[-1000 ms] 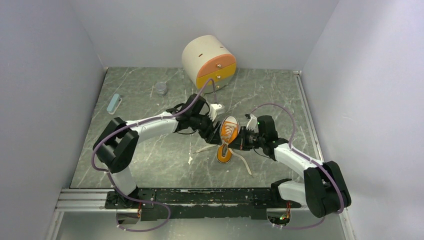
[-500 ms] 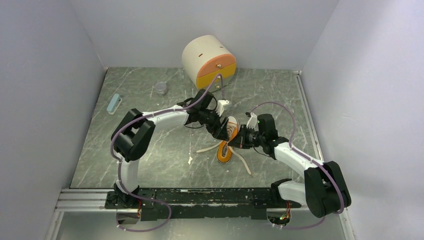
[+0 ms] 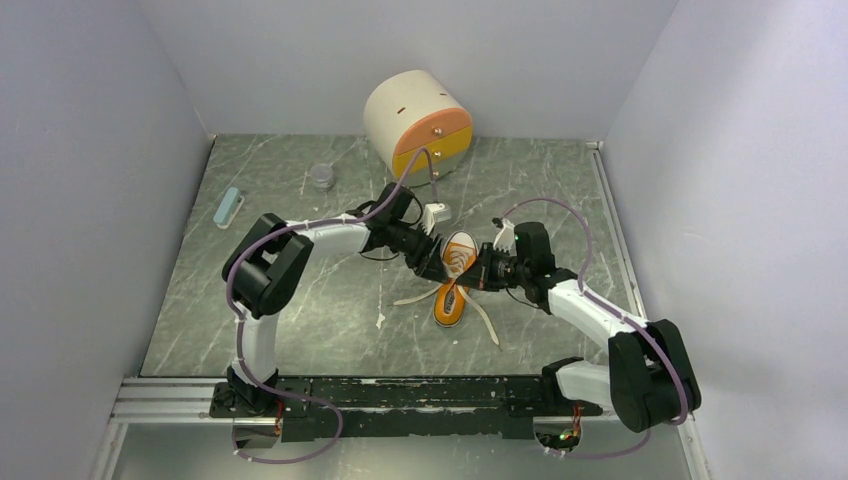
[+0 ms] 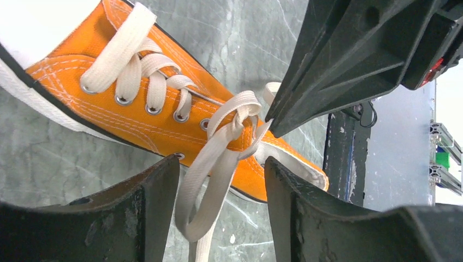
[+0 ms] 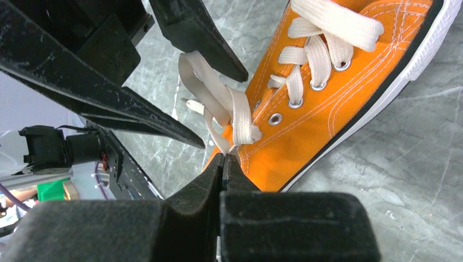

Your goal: Tie the shoes

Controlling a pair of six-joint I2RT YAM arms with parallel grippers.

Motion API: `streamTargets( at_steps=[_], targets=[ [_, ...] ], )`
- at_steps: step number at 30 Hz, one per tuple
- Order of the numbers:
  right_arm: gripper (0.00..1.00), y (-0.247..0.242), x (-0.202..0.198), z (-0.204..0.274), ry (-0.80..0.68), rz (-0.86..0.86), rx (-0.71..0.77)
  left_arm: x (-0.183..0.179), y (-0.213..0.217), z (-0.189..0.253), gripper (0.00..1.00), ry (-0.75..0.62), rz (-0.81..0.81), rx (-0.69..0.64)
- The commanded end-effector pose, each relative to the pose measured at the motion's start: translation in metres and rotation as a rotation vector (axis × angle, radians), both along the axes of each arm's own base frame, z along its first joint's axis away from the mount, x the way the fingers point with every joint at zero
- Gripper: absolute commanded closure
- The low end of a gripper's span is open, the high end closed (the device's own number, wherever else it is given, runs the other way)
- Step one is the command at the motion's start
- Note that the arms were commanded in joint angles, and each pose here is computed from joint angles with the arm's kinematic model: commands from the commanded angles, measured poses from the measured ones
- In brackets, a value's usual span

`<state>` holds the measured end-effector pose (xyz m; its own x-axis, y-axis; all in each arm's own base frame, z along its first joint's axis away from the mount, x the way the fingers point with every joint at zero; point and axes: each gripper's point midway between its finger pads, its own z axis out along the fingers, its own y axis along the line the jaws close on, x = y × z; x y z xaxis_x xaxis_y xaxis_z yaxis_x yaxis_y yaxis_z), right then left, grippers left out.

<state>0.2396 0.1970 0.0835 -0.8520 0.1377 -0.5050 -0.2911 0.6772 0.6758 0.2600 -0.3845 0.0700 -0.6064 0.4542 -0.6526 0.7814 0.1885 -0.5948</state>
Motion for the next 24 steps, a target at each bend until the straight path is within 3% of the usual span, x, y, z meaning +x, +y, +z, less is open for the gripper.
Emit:
streamTargets(
  at_steps=[1, 9, 15, 19, 24],
  targets=[
    [1.0, 0.0, 0.011, 0.005, -0.016, -0.011, -0.007, -0.002, -0.012, 0.017, 0.37, -0.038, -0.04, -0.098],
    [1.0, 0.002, 0.012, 0.005, -0.011, -0.005, -0.003, -0.002, -0.018, 0.024, 0.4, -0.031, -0.037, -0.146],
    [1.0, 0.003, 0.014, 0.009, -0.017, -0.008, 0.01, -0.006, -0.023, 0.024, 0.5, -0.018, -0.057, -0.149],
    [1.0, 0.004, 0.015, 0.011, -0.015, -0.01, 0.017, -0.009, -0.024, 0.022, 0.49, -0.016, -0.063, -0.142],
    [1.0, 0.005, 0.016, 0.015, -0.024, -0.002, 0.015, -0.003, -0.024, 0.019, 0.75, -0.04, -0.016, -0.12]
  ],
)
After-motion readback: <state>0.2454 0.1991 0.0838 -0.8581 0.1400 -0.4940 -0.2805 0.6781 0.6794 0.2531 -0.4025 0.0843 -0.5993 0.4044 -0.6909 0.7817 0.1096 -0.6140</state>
